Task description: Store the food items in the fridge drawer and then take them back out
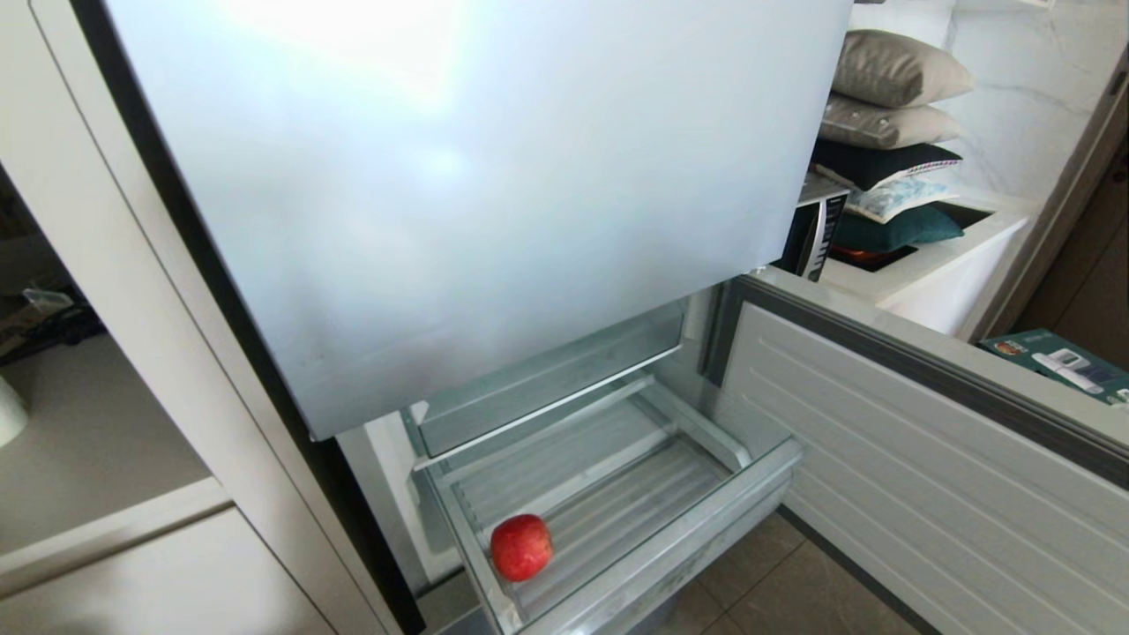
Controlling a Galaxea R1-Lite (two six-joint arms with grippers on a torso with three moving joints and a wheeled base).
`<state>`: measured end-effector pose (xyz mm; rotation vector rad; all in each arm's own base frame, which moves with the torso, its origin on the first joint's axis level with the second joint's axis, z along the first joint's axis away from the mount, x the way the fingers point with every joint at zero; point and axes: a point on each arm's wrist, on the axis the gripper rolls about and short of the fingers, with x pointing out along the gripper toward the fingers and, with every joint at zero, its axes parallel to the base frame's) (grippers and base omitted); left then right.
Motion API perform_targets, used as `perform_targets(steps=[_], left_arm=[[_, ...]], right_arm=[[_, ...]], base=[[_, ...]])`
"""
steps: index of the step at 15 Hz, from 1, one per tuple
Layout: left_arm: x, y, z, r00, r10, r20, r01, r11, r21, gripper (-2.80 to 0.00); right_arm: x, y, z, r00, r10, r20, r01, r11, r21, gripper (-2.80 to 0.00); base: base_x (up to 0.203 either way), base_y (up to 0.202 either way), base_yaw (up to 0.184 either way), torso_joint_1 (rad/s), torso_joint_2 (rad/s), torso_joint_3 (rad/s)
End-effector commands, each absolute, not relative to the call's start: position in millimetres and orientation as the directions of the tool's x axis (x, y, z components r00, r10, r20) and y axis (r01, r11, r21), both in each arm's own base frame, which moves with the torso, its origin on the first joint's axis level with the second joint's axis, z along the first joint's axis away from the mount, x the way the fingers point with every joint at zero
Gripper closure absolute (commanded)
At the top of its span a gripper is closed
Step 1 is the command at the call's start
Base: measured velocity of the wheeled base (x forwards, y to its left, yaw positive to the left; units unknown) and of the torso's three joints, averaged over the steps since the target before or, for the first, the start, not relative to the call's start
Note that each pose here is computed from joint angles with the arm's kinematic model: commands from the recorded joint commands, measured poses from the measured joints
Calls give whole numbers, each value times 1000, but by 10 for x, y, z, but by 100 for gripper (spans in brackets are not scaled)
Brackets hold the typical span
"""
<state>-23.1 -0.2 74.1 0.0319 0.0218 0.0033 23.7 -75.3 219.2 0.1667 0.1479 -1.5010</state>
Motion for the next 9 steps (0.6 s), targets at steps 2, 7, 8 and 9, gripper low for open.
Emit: perform_targets(steps=[2,7,8,9], left_arm=[[-232,-2,741,1000,5,-21,-4,999,32,0],[-232,-2,741,1000,5,-21,-4,999,32,0],[-232,-2,741,1000,5,-21,-4,999,32,0],[-232,-2,741,1000,5,-21,-4,999,32,0]], right_arm=[[324,-1268,2022,-12,-929,-369,1000,-6,-17,0],[364,-1859,1829,-63,-869,-490,998,-60,-22,0],[336,-1966,1802,-73,-858,-509,997,-74,-18,0],[314,-2081,1762,-72,-843,-533,997,-78,-13,0]], base=[[0,0,0,0,0,0],[0,0,0,0,0,0],[0,0,0,0,0,0],[0,0,0,0,0,0]])
